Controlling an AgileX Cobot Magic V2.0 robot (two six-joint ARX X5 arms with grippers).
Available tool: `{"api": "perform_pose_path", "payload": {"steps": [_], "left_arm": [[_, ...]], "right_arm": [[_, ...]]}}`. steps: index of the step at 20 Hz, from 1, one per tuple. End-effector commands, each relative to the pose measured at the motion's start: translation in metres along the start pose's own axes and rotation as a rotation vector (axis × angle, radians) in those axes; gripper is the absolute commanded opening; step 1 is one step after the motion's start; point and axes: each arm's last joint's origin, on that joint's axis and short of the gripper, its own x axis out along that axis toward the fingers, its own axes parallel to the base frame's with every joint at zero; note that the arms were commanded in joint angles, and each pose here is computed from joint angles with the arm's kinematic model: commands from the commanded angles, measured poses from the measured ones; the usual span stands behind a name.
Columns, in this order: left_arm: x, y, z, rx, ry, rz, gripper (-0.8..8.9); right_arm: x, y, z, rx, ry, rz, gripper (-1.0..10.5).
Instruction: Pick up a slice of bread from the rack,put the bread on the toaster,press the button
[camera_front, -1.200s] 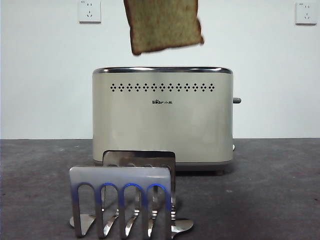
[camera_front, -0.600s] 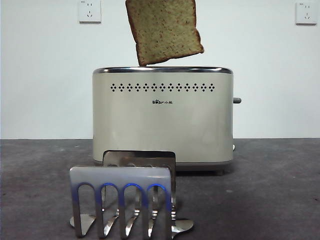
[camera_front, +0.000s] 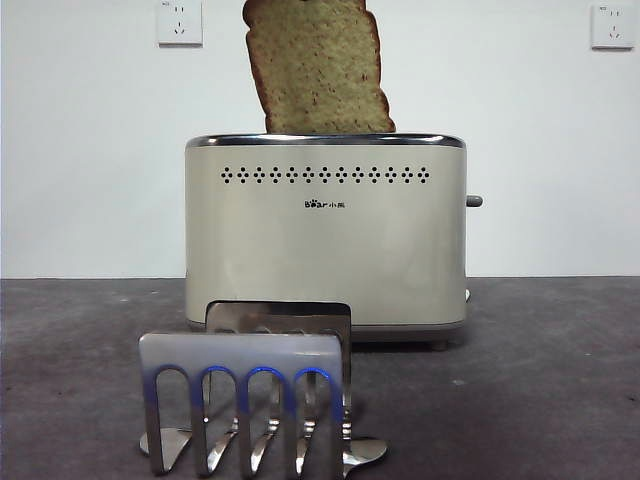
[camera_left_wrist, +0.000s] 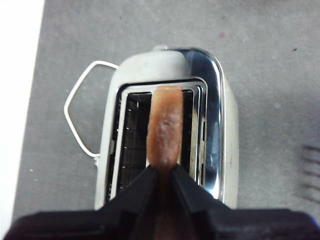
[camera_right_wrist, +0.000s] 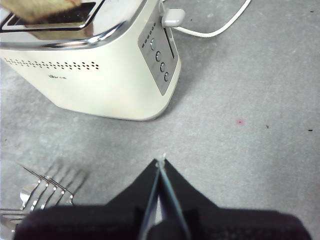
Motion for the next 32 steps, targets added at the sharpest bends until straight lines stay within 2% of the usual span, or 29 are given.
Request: {"api": "perform_pose_path", "payload": {"steps": [1, 15, 25, 28, 32], "left_arm": [[0.006, 0.004, -0.003, -0.024, 0.004, -0.003, -0.11], [0.066, 0.012, -0.013, -0.044, 0.111, -0.074, -0.11], [0.102, 0.012, -0.016, -0.045, 0.132, -0.118, -0.10], [0.102, 0.012, -0.013, -0.096, 0.121, -0.100, 0.03], [0.098, 0.013, -0.009, -0.151, 0.100, -0.076, 2.00]], "right_arm": [[-0.001, 0.000, 0.001, -0.014, -0.006, 0.003, 0.0], [-0.001, 0.000, 0.000, -0.030, 0.002, 0.002, 0.0], [-0.001, 0.000, 0.000, -0.055, 0.003, 0.000, 0.0], [-0.001, 0.000, 0.000, -0.055, 0.004, 0.000, 0.0], [0.000, 0.000, 0.000, -0.054, 0.005, 0.000, 0.0]]}}
